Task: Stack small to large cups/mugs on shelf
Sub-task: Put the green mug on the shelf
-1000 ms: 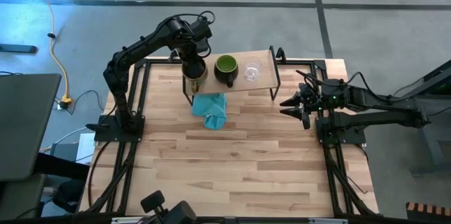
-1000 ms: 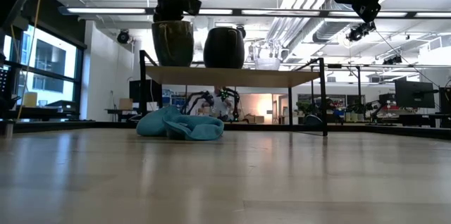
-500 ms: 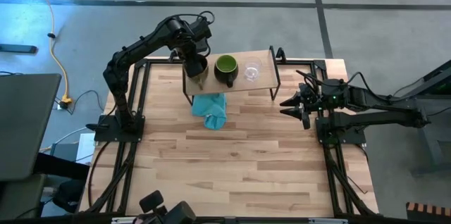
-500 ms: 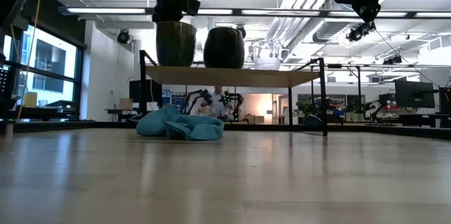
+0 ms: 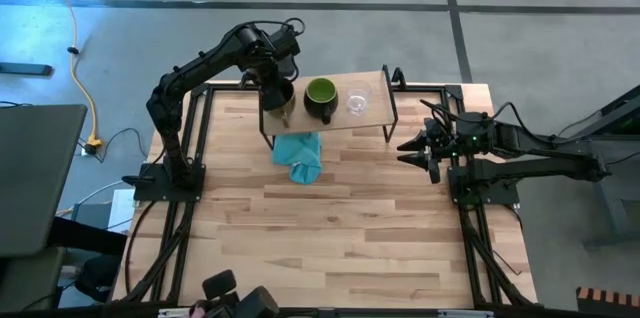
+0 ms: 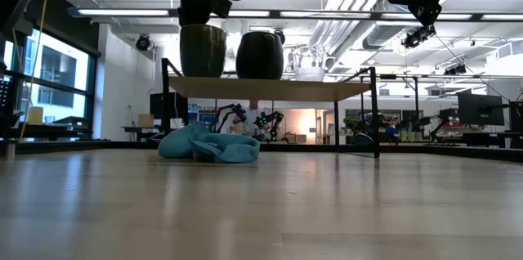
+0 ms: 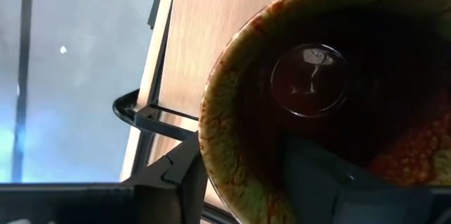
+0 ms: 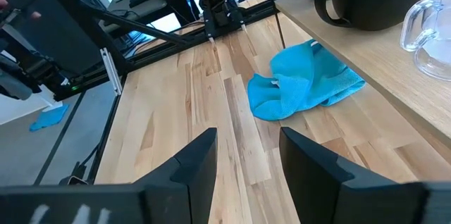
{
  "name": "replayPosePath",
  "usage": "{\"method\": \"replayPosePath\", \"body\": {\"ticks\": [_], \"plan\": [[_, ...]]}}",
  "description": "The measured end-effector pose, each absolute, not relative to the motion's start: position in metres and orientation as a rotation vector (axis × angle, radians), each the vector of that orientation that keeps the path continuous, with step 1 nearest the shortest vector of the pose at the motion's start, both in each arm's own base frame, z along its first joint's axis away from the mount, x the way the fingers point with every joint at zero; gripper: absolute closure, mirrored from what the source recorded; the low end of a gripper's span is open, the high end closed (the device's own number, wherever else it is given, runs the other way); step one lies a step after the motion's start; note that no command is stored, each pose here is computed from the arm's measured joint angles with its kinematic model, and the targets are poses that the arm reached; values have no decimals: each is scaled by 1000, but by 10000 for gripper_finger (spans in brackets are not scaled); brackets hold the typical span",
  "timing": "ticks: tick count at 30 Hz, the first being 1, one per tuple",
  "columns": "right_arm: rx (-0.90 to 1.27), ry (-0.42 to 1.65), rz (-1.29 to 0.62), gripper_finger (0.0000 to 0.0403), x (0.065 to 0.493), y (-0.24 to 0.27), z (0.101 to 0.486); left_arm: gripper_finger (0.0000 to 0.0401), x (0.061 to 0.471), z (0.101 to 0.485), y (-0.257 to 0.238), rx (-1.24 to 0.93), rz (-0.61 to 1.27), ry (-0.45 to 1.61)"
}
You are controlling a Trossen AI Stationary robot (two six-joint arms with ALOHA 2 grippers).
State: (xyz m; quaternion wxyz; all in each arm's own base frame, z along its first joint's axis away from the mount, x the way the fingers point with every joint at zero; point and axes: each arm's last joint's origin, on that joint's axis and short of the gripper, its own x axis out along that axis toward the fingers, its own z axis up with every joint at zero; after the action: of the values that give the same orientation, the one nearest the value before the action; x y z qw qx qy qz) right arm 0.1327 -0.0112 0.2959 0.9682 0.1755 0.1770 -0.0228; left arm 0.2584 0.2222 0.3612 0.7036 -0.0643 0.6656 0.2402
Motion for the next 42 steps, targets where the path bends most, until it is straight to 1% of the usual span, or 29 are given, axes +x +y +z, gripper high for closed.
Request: {"method": "replayPosePath", "body": {"ticks": [7,12,20,33,37,42], "plan": [[371,358,-49,258,133,-11,296,247,258,361,223,-38,472,1511],[371,357,-49,258,133,-11,296,247,261,362,226,-6,472,1480],[372,367,-50,258,132,-11,295,248,262,362,226,66,406,1490],[370,371,-59,258,132,-11,295,316,264,362,225,103,328,1482],[369,371,-61,258,132,-11,295,322,265,362,223,108,308,1477],[366,370,-62,258,132,-11,295,317,266,363,224,114,327,1467]]}}
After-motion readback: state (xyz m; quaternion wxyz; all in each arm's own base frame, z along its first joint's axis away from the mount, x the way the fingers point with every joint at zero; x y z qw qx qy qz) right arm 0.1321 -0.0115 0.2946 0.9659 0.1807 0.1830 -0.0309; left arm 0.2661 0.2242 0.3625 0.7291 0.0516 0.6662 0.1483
